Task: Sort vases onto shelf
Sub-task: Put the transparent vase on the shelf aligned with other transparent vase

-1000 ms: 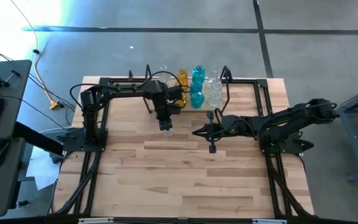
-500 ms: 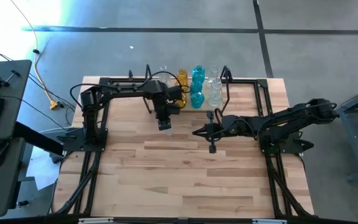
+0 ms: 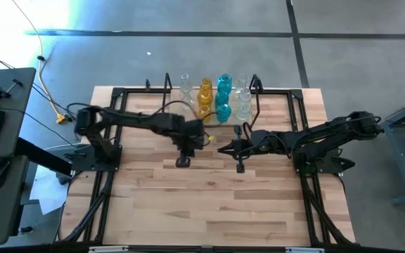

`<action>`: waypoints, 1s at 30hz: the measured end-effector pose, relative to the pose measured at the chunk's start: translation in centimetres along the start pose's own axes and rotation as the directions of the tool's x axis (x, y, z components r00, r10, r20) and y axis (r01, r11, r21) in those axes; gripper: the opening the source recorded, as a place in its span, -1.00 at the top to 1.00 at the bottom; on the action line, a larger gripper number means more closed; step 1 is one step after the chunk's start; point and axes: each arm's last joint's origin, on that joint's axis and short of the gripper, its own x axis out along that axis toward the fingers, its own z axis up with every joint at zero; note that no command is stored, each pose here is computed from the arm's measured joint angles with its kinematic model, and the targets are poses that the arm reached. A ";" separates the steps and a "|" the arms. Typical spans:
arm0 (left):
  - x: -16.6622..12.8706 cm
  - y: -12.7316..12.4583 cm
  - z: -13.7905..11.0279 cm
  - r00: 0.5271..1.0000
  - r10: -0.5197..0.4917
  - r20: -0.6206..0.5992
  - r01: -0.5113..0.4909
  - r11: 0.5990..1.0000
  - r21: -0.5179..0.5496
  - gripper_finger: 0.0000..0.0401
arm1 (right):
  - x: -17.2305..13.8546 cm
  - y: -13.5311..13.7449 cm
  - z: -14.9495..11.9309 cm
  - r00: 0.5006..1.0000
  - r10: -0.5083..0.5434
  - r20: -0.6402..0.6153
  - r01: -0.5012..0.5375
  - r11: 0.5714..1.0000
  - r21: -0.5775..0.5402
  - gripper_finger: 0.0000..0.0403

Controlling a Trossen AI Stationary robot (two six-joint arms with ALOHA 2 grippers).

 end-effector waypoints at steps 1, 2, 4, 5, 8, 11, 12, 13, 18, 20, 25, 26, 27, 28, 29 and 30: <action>0.0 -0.5 -0.5 0.999 0.019 0.039 -0.019 1.000 -0.009 1.00 | 0.1 0.0 0.0 1.000 0.000 -0.001 0.000 1.000 0.008 1.00; -0.2 -1.1 -1.1 0.996 0.039 0.078 -0.037 0.999 -0.018 1.00 | 0.1 0.0 -0.1 1.000 0.000 -0.004 0.000 1.000 0.017 1.00; -0.4 -2.2 -2.1 0.982 0.083 0.170 -0.079 0.996 -0.031 1.00 | 0.3 0.0 -0.2 1.000 -0.013 -0.010 0.013 1.000 0.022 1.00; -0.4 -2.7 -2.7 0.973 0.105 0.207 -0.098 0.994 -0.044 1.00 | 0.5 0.0 -0.3 1.000 -0.025 -0.002 0.025 0.999 0.025 1.00; -0.3 -4.1 -4.8 0.940 0.172 0.293 -0.151 0.984 -0.094 1.00 | 1.4 0.0 -0.2 0.999 -0.030 -0.011 0.031 0.999 0.025 1.00; 0.1 -5.3 -6.9 0.902 0.232 0.363 -0.193 0.971 -0.142 1.00 | 2.9 0.1 0.4 0.999 -0.028 -0.033 0.029 0.999 0.036 1.00; 0.2 -5.6 -7.7 0.890 0.249 0.383 -0.202 0.966 -0.161 1.00 | 3.6 0.1 0.6 0.998 -0.033 -0.045 0.035 0.998 0.044 1.00; 0.5 -5.8 -8.7 0.884 0.271 0.381 -0.215 0.959 -0.184 1.00 | 4.2 0.0 0.6 0.996 -0.050 -0.073 0.054 0.997 0.053 0.99; 1.5 -6.5 -11.5 0.805 0.348 0.481 -0.237 0.931 -0.277 1.00 | 7.1 0.7 -0.1 0.957 -0.169 -0.236 0.177 0.984 0.011 0.78; 2.1 -6.6 -12.6 0.779 0.383 0.497 -0.258 0.917 -0.303 1.00 | 8.5 1.2 -0.7 0.934 -0.214 -0.287 0.216 0.976 -0.025 0.61; 2.9 -6.4 -14.5 0.720 0.452 0.526 -0.303 0.887 -0.348 1.00 | 11.2 2.2 -1.3 0.894 -0.297 -0.336 0.279 0.955 -0.102 0.15; 3.0 -6.3 -14.6 0.713 0.457 0.532 -0.304 0.885 -0.353 1.00 | 11.7 2.4 -1.4 0.890 -0.296 -0.346 0.273 0.955 -0.116 0.08; 3.1 -6.3 -14.8 0.708 0.457 0.539 -0.301 0.885 -0.354 1.00 | 12.3 2.6 -1.6 0.888 -0.295 -0.353 0.266 0.955 -0.128 0.02; 3.1 -6.3 -15.0 0.705 0.461 0.539 -0.304 0.883 -0.358 1.00 | 12.9 2.6 -1.7 0.889 -0.294 -0.352 0.266 0.956 -0.128 -0.02; 3.2 -6.3 -15.1 0.705 0.461 0.539 -0.301 0.882 -0.362 1.00 | 13.3 2.8 -1.9 0.885 -0.292 -0.362 0.260 0.956 -0.134 -0.04; 3.4 -6.2 -15.3 0.708 0.462 0.534 -0.303 0.882 -0.361 1.00 | 13.6 2.9 -2.2 0.878 -0.291 -0.379 0.255 0.956 -0.142 -0.05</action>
